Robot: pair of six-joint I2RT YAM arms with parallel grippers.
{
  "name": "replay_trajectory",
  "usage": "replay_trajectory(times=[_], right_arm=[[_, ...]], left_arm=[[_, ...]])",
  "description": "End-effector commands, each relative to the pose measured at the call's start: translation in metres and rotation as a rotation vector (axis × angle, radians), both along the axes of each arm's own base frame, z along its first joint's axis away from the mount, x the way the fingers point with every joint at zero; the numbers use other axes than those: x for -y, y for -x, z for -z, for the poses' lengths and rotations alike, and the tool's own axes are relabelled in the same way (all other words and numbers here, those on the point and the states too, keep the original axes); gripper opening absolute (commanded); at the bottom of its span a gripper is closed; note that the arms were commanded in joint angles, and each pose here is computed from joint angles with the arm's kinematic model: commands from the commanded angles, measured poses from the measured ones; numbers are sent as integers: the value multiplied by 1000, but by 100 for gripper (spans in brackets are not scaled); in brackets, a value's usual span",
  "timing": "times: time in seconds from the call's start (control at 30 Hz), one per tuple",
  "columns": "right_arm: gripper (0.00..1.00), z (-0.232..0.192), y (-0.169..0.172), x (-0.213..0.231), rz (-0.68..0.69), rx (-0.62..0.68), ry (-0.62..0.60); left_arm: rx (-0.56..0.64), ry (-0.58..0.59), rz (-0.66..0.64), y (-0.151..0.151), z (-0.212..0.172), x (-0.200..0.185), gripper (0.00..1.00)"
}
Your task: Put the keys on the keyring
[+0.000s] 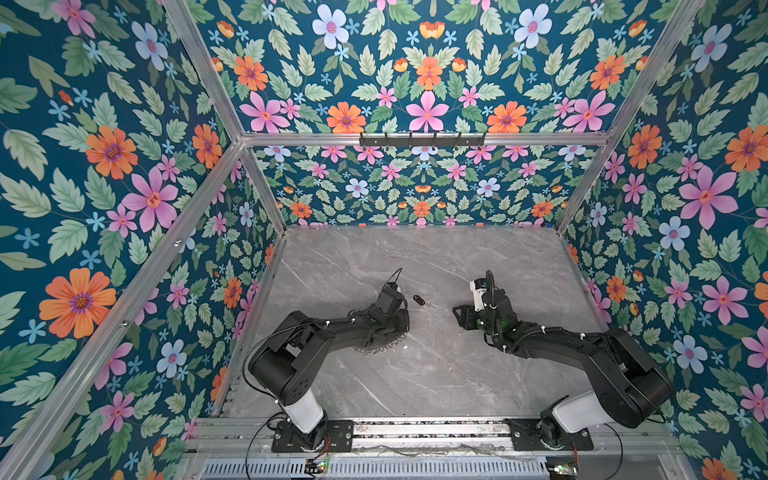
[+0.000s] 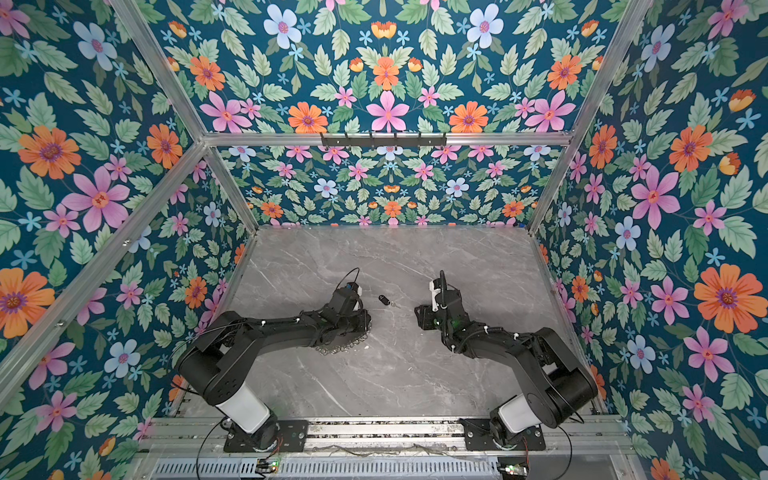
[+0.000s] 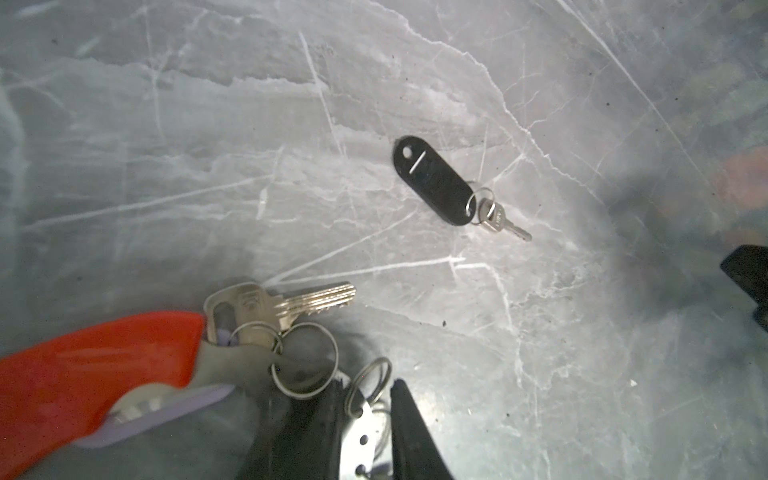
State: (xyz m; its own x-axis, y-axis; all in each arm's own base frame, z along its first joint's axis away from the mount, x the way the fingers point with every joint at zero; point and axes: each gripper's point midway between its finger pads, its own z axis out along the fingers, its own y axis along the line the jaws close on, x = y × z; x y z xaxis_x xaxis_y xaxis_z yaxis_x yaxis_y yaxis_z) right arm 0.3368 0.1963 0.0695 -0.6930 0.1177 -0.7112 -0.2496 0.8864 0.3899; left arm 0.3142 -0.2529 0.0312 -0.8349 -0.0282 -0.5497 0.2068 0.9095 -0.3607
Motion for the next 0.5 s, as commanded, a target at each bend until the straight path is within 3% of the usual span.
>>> replay_trajectory(times=[0.0,0.2,0.47], right_arm=[[55,-4,-2,-1,1,8,-5],[55,-4,-2,-1,1,7,-4],[55,-5,-2,-2,-1,9,-7]], left_arm=[[0,-19,6,0,2,-2,21],[14,-26,12,1,-1,-4,3],[62,-10,19,1,-18,-6,0]])
